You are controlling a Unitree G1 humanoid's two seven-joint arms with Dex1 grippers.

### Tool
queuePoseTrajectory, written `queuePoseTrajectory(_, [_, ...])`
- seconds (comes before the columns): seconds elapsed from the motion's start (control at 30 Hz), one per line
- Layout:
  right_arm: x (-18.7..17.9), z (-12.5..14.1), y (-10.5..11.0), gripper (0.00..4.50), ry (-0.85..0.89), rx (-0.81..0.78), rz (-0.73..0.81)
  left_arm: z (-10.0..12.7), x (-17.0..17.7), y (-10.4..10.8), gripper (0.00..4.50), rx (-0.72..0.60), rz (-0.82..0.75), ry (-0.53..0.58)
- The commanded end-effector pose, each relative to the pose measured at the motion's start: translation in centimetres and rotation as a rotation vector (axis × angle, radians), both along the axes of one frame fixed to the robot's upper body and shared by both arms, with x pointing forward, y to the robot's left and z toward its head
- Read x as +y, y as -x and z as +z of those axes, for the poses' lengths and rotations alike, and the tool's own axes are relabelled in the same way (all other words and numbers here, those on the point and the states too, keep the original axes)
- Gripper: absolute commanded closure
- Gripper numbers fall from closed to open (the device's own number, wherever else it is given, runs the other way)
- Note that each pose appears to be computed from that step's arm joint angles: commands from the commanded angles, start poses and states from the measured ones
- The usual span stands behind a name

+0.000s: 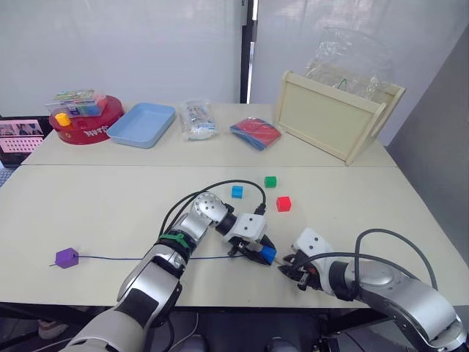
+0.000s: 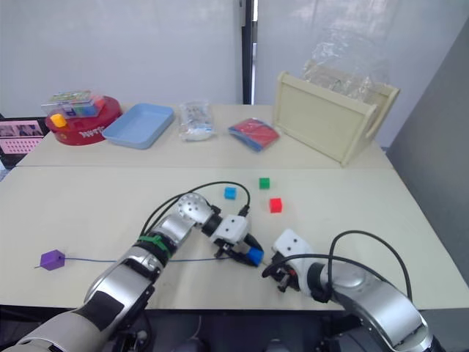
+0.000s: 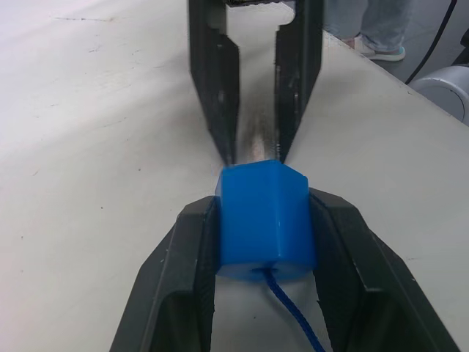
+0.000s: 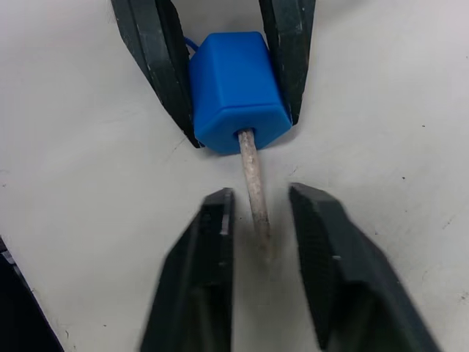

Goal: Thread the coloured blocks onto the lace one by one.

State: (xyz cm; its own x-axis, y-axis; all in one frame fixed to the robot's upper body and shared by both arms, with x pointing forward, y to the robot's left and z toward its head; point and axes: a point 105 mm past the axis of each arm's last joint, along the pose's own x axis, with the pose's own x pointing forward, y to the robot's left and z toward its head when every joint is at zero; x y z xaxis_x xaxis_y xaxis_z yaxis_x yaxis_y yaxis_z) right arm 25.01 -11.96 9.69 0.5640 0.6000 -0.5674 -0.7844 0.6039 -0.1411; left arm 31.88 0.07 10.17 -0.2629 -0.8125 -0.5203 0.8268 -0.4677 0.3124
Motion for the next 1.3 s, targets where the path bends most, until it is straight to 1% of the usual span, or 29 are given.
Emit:
queuePoseTrajectory(0.03, [-0.4, 0.6, -1.2, 4.50, 0.037, -0.043, 0.022, 0.5, 0.9, -0.5, 3.22, -0.010, 0.046, 0.007])
queuePoseTrajectory(0.17, [0.8, 1.4, -1.9, 4.50, 0.057, -0.062, 0.153, 0.8, 3.1, -1.4, 3.22, -0.028, 0.152, 0.006])
queuePoseTrajectory(0.23, [1.1, 1.7, -2.2, 4.50, 0.073, -0.071, 0.196, 0.9, 3.9, -1.6, 3.22, -0.026, 0.185, 0.009])
queuePoseTrajectory(0.3, [2.7, 2.9, -3.3, 4.50, 0.100, -0.118, 0.328, 0.9, 6.9, -1.8, 3.22, -0.026, 0.298, 0.017])
queuePoseTrajectory(0.37, [3.8, 3.6, -4.1, 4.50, 0.130, -0.144, 0.417, 1.0, 8.8, -1.7, 3.22, -0.026, 0.371, 0.020])
queuePoseTrajectory(0.43, [5.3, 4.0, -4.9, 4.50, 0.149, -0.155, 0.514, 1.0, 11.2, -1.0, 3.22, -0.027, 0.457, 0.023])
queuePoseTrajectory(0.5, [6.7, 4.4, -5.9, 4.50, 0.134, -0.168, 0.557, 1.0, 13.5, -0.1, 3.22, -0.055, 0.530, 0.019])
queuePoseTrajectory(0.53, [7.0, 4.4, -6.1, 4.50, 0.121, -0.164, 0.567, 1.0, 14.3, 0.3, 3.22, -0.065, 0.553, 0.008])
queuePoseTrajectory(0.63, [7.8, 4.0, -6.1, 4.50, 0.128, -0.146, 0.643, 1.5, 18.1, 1.7, 3.22, -0.075, 0.699, 0.003])
queuePoseTrajectory(0.7, [8.2, 3.9, -6.2, 4.50, 0.128, -0.147, 0.670, 1.5, 20.4, 2.6, 3.22, -0.083, 0.781, -0.029])
queuePoseTrajectory(0.8, [9.3, 3.9, -6.3, 4.50, 0.116, -0.153, 0.711, 1.2, 26.2, 4.6, 3.22, -0.097, 0.946, -0.127])
queuePoseTrajectory(0.93, [10.3, 3.9, -6.2, 4.50, 0.098, -0.154, 0.744, 2.5, 32.1, 6.6, 3.22, -0.144, 1.128, -0.216])
queuePoseTrajectory(1.03, [11.2, 3.6, -6.3, 4.50, 0.100, -0.158, 0.760, 2.6, 34.2, 7.6, 3.22, -0.146, 1.195, -0.248])
queuePoseTrajectory(1.1, [12.7, 3.7, -6.7, 4.50, 0.097, -0.182, 0.761, 2.9, 34.8, 7.3, 3.22, -0.129, 1.274, -0.194])
queuePoseTrajectory(1.17, [14.0, 3.8, -6.6, 4.50, 0.087, -0.196, 0.773, 3.4, 36.4, 7.0, 3.22, -0.144, 1.365, -0.179])
queuePoseTrajectory(1.23, [14.5, 3.7, -6.7, 4.50, 0.090, -0.207, 0.775, 3.5, 38.1, 7.3, 3.22, -0.176, 1.426, -0.226])
queuePoseTrajectory(1.3, [14.6, 3.7, -6.8, 4.50, 0.091, -0.212, 0.771, 3.3, 38.8, 7.6, 3.22, -0.202, 1.430, -0.266])
